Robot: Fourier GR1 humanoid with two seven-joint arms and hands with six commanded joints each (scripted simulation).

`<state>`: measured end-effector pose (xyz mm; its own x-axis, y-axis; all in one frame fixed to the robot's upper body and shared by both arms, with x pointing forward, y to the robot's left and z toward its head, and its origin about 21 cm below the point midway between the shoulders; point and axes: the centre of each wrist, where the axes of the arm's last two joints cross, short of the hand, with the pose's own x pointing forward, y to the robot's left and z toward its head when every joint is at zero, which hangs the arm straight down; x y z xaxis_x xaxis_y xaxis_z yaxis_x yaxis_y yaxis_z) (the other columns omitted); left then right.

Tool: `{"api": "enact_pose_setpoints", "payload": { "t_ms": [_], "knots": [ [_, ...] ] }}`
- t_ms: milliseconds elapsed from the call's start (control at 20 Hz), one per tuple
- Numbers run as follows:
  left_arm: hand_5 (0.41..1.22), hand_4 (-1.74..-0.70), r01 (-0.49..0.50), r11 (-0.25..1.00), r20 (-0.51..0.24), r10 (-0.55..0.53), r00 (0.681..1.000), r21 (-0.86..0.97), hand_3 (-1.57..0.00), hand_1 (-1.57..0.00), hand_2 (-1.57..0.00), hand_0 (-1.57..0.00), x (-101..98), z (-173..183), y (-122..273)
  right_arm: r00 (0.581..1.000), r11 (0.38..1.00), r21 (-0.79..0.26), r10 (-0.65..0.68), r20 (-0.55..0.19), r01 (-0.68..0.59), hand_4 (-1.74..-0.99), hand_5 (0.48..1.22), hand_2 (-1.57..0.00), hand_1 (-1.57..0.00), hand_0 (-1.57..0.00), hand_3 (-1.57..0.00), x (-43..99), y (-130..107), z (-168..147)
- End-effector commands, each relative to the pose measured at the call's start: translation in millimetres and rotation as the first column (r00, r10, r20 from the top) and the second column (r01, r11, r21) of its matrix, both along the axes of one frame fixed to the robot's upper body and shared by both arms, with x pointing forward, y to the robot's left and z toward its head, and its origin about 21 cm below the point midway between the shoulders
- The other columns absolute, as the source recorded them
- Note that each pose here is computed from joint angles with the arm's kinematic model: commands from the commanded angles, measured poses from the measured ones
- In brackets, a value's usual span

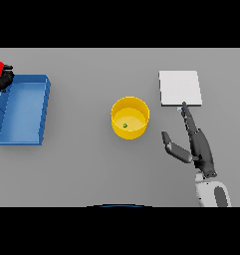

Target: Pick up the red beaker and tilt it to pour out 1 green nut into yellow bowl. Pick up the yellow bowl and place it on the metallic measuring scale.

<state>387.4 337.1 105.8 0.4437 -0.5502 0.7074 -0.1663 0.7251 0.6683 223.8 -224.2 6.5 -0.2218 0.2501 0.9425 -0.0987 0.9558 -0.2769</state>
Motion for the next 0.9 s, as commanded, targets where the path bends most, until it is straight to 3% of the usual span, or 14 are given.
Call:
{"api": "enact_pose_setpoints", "payload": {
  "t_ms": [0, 100, 200, 250, 350, 500, 700, 850],
  "knots": [
    [1.050, -1.74, -0.019, 1.000, -0.007, 0.019, 1.000, 0.000, -1.57, -1.57, -1.57, -1.57, -6.3, -4.3, 4.7, 1.000, 1.000, 0.001, 0.003, 0.008, -0.003, -1.167, 0.675, 0.00, 0.00, 0.00, 0.00, 0.5, -2.6, 3.9],
    [0.925, -1.74, -0.034, 0.999, -0.023, 0.033, 0.999, -0.021, -1.57, -1.57, -1.57, -1.57, -14.3, -9.6, 2.3, 1.000, 1.000, -0.001, -0.010, -0.008, 0.010, -1.157, 0.671, 0.00, 0.00, 0.00, 0.00, -0.6, -6.8, 4.7],
    [0.818, -1.52, -0.028, 0.999, -0.045, 0.026, 0.999, -0.036, -1.53, -1.57, -1.53, -1.57, -20.7, -5.3, 3.5, 1.000, 1.000, 0.006, -0.001, -0.015, 0.001, -1.155, 0.670, 0.00, 0.00, 0.00, 0.00, 1.0, -4.2, 3.2],
    [0.774, -1.37, 0.035, 0.999, -0.050, -0.036, 0.998, -0.034, -1.32, -1.34, -1.28, -1.47, -23.1, -0.4, 1.2, 1.000, 1.000, 0.011, -0.003, -0.019, 0.003, -1.153, 0.670, 0.00, 0.00, 0.00, 0.00, 1.4, -3.5, 4.8],
    [0.705, -1.13, 0.114, 0.989, -0.069, -0.121, 0.990, -0.092, -0.84, -0.86, -0.82, -0.94, -29.5, 3.3, 2.6, 1.000, 1.000, 0.007, -0.001, -0.012, 0.001, -1.149, 0.670, 0.00, 0.00, 0.00, 0.00, 0.4, -3.3, 2.9],
    [0.651, -0.92, 0.159, 0.984, -0.131, -0.169, 0.977, -0.084, -0.43, -0.44, -0.42, -0.48, -31.2, 6.5, 7.8, 1.000, 1.000, 0.015, -0.007, -0.013, 0.007, -1.155, 0.670, 0.00, 0.00, 0.00, 0.00, 0.8, -4.4, 7.1],
    [0.627, -0.81, 0.176, 0.984, -0.213, -0.172, 0.962, 0.000, -0.18, -0.18, -0.17, -0.20, -28.7, -2.6, 6.9, 1.000, 1.000, -0.020, -0.020, -0.016, 0.020, -1.157, 0.665, 0.00, 0.00, 0.00, 0.00, 3.1, -3.1, 1.8],
    [0.631, -0.78, 0.178, 0.984, -0.166, -0.170, 0.971, 0.031, -0.09, -0.09, -0.09, -0.10, -28.6, 0.1, 4.4, 1.000, 0.999, -0.024, -0.026, -0.007, 0.026, -1.154, 0.657, 0.00, 0.00, 0.00, 0.00, 2.9, -0.7, 4.9]
  ]
}}
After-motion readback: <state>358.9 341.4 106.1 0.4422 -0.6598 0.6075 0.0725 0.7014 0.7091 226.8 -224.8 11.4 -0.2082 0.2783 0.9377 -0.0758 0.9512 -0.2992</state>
